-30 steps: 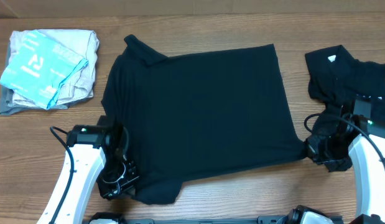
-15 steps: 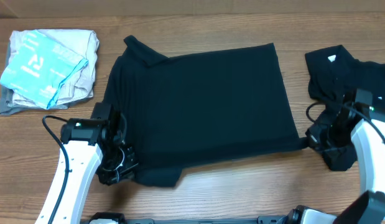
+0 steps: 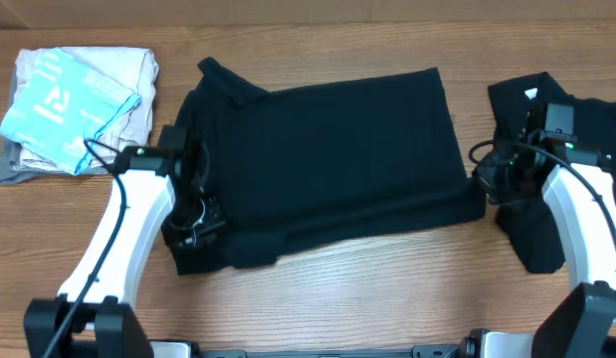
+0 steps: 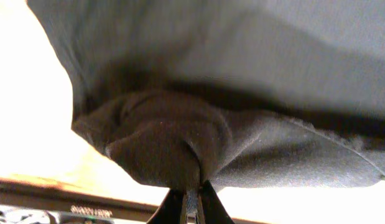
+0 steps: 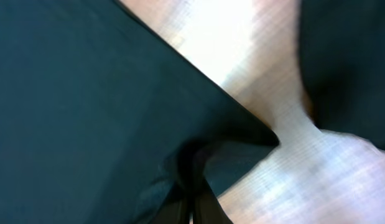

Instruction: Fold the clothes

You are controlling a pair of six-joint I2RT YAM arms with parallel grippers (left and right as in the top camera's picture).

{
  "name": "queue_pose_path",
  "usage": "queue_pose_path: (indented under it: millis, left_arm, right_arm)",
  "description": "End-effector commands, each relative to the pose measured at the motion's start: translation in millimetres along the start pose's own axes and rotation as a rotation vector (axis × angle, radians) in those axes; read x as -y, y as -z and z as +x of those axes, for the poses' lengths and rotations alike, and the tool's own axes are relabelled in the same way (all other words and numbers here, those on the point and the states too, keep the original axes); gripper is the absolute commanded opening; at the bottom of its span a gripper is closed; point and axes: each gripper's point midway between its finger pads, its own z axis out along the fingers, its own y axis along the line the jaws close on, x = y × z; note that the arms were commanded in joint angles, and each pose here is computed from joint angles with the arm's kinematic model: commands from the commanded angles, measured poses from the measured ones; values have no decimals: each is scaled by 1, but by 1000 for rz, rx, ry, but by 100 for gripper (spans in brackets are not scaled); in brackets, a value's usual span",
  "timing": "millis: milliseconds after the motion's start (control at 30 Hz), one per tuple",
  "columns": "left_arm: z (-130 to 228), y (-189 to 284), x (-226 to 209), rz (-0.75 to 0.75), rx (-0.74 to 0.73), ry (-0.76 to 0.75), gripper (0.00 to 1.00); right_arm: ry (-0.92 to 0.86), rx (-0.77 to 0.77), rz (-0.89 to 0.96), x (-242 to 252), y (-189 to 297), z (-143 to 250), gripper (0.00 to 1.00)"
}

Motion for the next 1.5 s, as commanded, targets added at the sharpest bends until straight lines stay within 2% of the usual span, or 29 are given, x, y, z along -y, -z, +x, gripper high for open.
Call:
queue_pose_path:
  millis: [0,333,633,833,867,900,967,1033,1100,1133,1300,1400,1433,1467]
  left_arm:
    - [-29,14,2,-42,94,-44,4]
    - [-67,14,13,-36,213,-72,6]
    - [-85,-2,18,-43,224,-77,6]
    - [-99,-9,11,-103,259,-70,4]
    - [-100,-10,12,-101,260,-71,7]
    - [-101,-11,12,-101,261,-71,13]
    - [-102,-11,12,-100,262,-71,28]
    - [-103,-11,13,-97,269,-72,53]
    - [-108,-5,15,-94,288,-86,58]
    - [-114,7,19,-89,310,-100,59]
    - [-119,59,32,-68,352,-110,60]
    - [-106,71,32,-76,316,-119,57]
    - [-101,69,31,-76,289,-120,50]
    - [-93,65,29,-81,254,-121,38]
  right_arm:
    - [16,44,-18,-12,-4,-15,4]
    - [46,92,-56,-30,-42,-41,4]
    - [89,107,-83,-50,-80,-48,4]
    - [124,174,-143,-72,-82,-59,5]
    - [125,177,-146,-73,-82,-60,9]
    - [125,179,-147,-73,-82,-60,18]
    - [125,178,-146,-73,-82,-60,46]
    - [127,183,-149,-74,-81,-61,75]
    - [142,196,-165,-78,-79,-64,88]
    - [186,198,-198,-86,-72,-67,91]
    - [200,133,-217,-92,-43,-63,92]
    - [170,30,-143,-75,-33,-45,86]
    - [161,-8,-116,-68,-33,-36,81]
    - [152,-47,-80,-59,-34,-27,69]
